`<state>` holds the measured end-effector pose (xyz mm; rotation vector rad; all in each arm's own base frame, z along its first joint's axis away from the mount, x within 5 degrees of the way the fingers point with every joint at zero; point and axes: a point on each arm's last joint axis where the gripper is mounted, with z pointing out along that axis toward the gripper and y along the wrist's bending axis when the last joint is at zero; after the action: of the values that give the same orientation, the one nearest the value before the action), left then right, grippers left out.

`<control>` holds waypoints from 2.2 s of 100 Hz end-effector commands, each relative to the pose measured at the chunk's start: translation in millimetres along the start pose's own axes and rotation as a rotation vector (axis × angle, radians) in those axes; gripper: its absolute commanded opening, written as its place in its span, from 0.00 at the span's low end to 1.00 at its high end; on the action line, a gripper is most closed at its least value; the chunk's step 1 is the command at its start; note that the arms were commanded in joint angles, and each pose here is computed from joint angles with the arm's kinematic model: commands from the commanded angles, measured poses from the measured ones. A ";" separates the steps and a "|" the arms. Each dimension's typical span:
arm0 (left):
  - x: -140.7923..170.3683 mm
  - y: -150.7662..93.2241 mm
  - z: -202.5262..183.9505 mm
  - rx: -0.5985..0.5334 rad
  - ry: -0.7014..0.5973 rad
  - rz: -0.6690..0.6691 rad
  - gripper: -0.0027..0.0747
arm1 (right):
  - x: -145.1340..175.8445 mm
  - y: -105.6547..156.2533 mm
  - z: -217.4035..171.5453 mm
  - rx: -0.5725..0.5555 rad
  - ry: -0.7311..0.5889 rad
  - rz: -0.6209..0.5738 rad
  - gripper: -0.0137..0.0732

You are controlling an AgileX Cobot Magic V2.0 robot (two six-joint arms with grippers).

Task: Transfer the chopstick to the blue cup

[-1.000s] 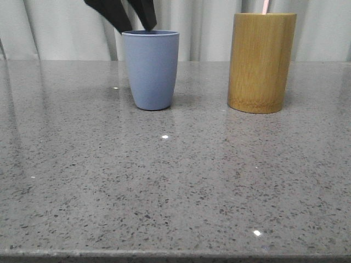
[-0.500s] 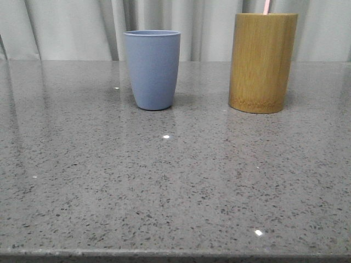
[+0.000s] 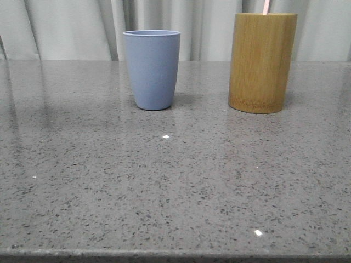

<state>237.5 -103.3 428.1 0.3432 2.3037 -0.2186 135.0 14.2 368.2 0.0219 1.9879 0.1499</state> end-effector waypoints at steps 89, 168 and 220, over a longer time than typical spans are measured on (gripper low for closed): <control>102.5 15.8 -82.9 0.023 -0.285 -0.017 0.47 | -112.0 60.8 113.6 -0.200 -0.051 0.053 0.73; 102.5 15.9 -82.9 0.021 -0.286 -0.016 0.47 | -109.1 71.5 195.5 -0.200 -0.027 0.105 0.55; 102.5 16.8 -82.9 0.011 -0.286 -0.009 0.47 | -112.1 71.1 192.8 -0.203 -0.049 0.108 0.09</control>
<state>118.2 -47.1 395.3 0.3024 2.1158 -0.2438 359.9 96.8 364.2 -0.0030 2.0813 0.3966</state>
